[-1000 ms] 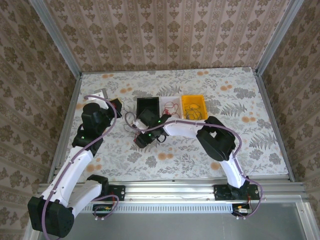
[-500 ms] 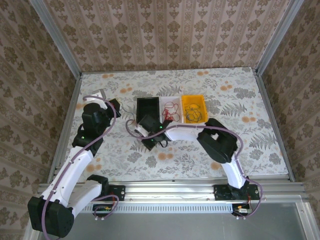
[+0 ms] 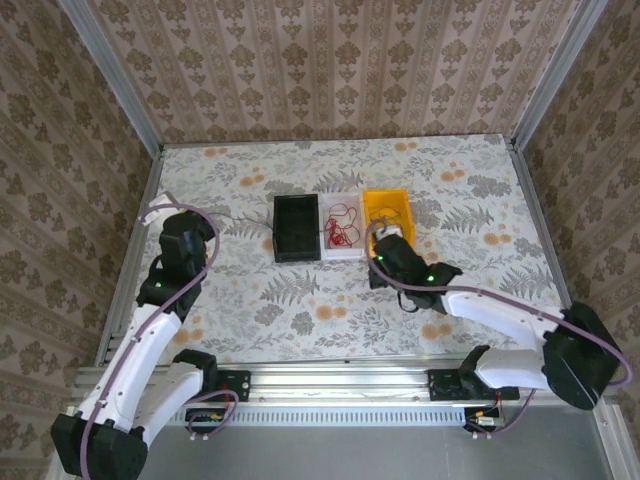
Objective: Untangle the cables
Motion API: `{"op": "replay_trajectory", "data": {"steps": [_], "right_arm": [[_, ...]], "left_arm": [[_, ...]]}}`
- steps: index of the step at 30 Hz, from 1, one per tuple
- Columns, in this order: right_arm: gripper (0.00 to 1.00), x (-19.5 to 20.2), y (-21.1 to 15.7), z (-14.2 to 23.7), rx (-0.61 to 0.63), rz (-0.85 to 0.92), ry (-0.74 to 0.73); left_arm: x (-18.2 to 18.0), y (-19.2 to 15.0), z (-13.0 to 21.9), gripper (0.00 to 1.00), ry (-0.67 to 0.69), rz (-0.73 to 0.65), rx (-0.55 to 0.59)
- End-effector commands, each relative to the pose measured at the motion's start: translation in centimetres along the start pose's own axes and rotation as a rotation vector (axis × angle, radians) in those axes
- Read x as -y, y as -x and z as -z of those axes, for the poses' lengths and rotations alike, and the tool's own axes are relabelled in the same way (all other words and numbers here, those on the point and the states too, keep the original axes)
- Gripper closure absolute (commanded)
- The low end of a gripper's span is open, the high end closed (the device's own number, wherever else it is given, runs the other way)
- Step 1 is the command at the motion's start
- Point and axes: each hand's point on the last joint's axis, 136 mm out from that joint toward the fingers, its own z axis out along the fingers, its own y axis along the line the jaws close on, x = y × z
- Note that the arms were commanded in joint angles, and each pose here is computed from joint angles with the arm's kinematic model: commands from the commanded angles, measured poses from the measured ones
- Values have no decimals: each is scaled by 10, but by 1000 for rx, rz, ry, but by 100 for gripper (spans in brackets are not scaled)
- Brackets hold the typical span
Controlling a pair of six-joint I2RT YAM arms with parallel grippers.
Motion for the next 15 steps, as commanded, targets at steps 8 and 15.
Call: {"op": "replay_trajectory", "data": {"steps": [8, 15], "right_arm": [[100, 98, 10, 21, 115, -396, -262], [100, 88, 15, 11, 98, -364, -201]], "left_arm": [[-7, 6, 8, 100, 26, -37, 36], [65, 27, 16, 100, -299, -67, 32]]}}
